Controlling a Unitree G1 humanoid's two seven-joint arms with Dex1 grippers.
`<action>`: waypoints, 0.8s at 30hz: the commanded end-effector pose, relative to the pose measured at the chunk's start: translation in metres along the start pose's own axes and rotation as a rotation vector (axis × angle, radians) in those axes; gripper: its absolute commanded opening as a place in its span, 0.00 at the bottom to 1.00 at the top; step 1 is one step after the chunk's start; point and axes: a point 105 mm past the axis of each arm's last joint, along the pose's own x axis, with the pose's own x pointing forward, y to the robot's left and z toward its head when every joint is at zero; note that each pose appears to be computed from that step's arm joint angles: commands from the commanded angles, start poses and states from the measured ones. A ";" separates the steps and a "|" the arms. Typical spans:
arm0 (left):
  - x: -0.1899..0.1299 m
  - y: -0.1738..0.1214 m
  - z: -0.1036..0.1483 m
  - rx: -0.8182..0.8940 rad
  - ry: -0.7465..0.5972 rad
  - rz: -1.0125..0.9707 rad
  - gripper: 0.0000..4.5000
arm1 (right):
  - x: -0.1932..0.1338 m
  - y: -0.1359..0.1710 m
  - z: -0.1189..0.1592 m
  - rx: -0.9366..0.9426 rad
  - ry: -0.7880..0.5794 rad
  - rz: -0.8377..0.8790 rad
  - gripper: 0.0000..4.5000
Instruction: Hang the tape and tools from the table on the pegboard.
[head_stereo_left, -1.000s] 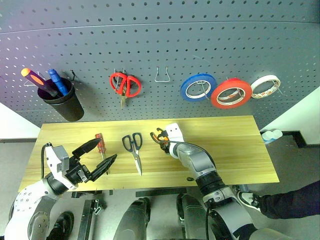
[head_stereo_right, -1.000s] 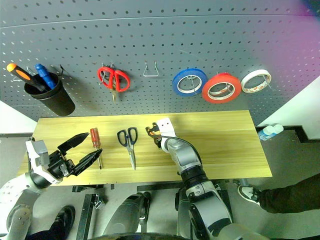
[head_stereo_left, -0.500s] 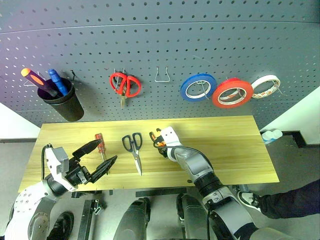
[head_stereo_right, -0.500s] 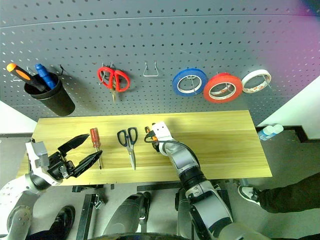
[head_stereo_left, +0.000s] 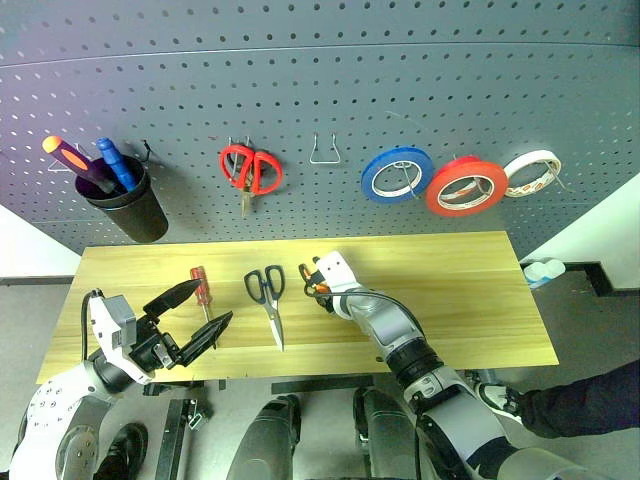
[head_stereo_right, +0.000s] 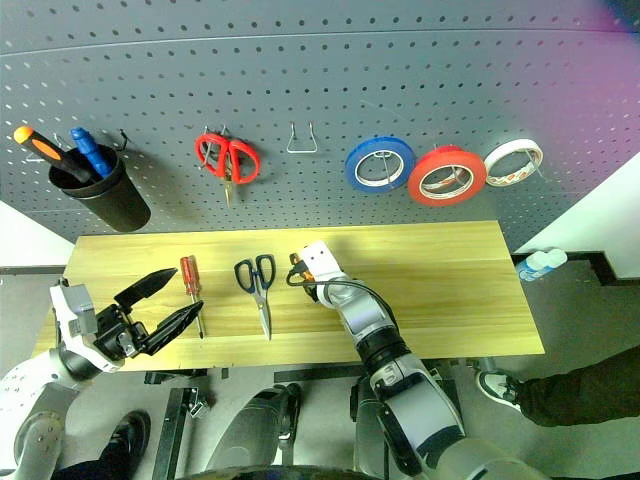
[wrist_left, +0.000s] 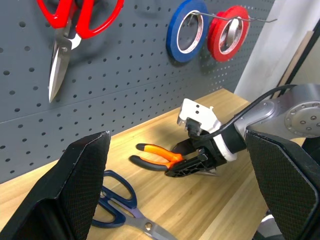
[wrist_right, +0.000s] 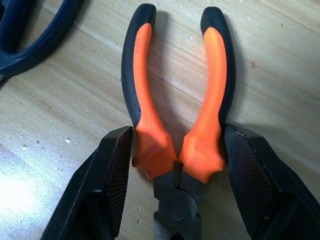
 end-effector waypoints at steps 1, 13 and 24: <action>-0.003 0.001 0.005 0.028 -0.018 0.008 1.00 | 0.001 0.002 0.005 -0.011 -0.014 0.011 0.47; -0.004 0.003 0.006 0.027 -0.028 0.018 1.00 | -0.009 0.001 0.018 0.064 -0.121 0.073 0.46; 0.002 0.006 0.003 0.022 -0.037 0.002 1.00 | -0.058 -0.020 0.030 0.208 -0.387 0.193 0.46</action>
